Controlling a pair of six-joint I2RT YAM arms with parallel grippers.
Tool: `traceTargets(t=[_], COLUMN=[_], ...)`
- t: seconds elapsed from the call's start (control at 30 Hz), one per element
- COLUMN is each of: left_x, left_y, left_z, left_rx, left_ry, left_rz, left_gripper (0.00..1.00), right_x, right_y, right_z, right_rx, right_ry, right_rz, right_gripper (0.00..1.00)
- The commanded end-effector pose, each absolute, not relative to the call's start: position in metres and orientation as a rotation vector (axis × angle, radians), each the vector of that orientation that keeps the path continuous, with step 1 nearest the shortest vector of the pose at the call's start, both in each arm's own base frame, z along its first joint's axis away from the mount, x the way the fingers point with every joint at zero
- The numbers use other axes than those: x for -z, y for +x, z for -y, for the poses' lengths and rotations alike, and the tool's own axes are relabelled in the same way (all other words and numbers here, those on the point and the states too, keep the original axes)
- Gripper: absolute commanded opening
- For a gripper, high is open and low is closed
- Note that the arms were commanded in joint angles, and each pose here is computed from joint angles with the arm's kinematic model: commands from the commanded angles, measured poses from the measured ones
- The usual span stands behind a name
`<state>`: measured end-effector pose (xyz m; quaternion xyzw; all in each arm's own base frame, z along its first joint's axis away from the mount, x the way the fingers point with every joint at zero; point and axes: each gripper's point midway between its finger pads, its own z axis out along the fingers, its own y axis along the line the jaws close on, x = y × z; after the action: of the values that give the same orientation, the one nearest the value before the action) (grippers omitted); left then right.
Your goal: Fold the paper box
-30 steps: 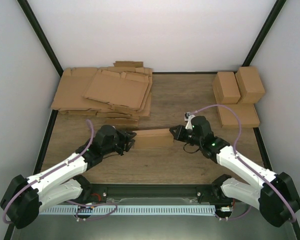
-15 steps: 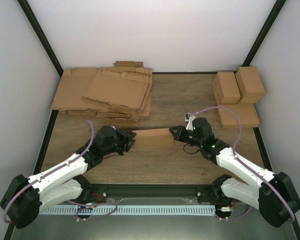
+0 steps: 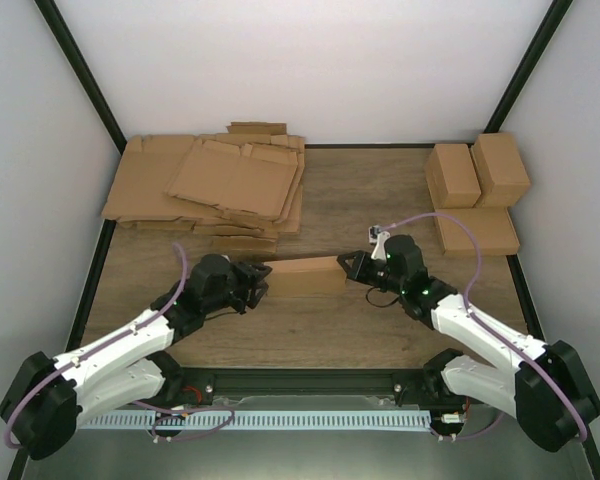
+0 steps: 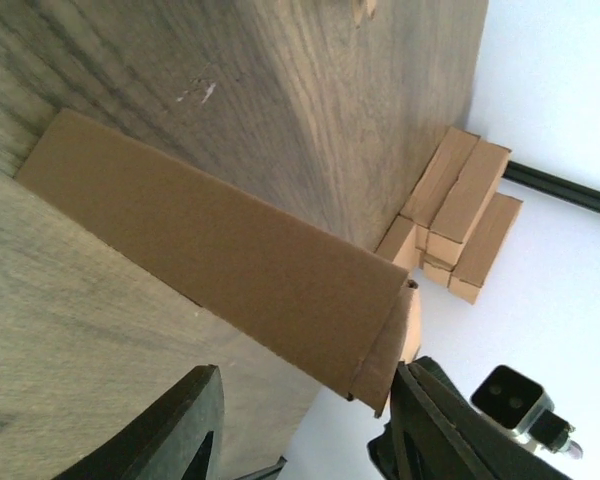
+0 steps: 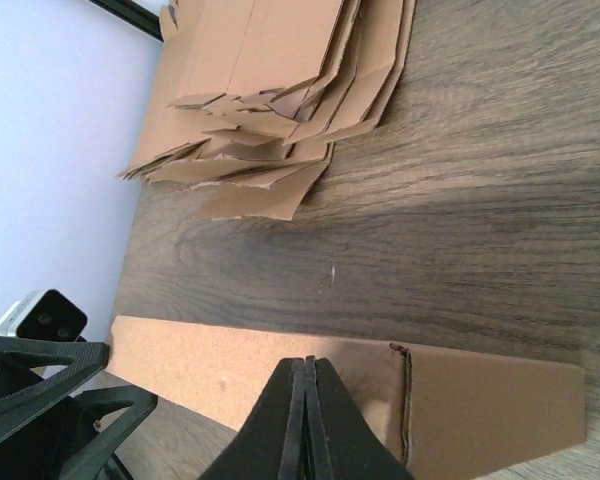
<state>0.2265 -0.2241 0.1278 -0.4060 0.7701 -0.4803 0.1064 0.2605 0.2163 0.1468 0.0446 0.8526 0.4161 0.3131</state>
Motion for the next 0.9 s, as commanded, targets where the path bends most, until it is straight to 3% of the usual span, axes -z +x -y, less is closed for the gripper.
traceTargets(t=[0.0,0.13,0.27,0.4,0.57,0.73,0.87], left_x=[-0.091,-0.124,-0.159,-0.181,-0.194,-0.218,-0.220], left_y=[0.208,0.216,0.224,0.233,0.249,0.261,0.266], left_z=[0.198,0.202,0.198,0.205,0.226,0.260,0.263], left_rx=[1.128,1.126,1.065,1.117,1.279,1.501,1.510], left_ry=[-1.281,-1.142,-1.010,-0.862,-0.637,-0.181,-0.081], left_rz=[-2.404,-2.405,-2.389,-2.363,-2.394,-2.392,-2.369], left_gripper=[0.53,0.61,0.61,0.46,0.05,0.04,0.04], right_x=[-0.086,-0.087,-0.089,-0.092,-0.094,-0.094,-0.094], right_y=[0.231,0.232,0.233,0.234,0.234,0.235,0.234], right_z=[-0.200,-0.201,-0.202,-0.202,-0.203,-0.203,-0.204], right_rx=[-0.949,-0.951,-0.951,-0.944,-0.944,-0.943,-0.945], right_ry=[0.155,0.145,0.136,0.121,0.112,0.108,0.101], right_rz=[-2.526,-2.525,-2.522,-2.521,-2.518,-2.517,-2.520], right_gripper=[0.01,0.01,0.01,0.01,0.01,0.01,0.01])
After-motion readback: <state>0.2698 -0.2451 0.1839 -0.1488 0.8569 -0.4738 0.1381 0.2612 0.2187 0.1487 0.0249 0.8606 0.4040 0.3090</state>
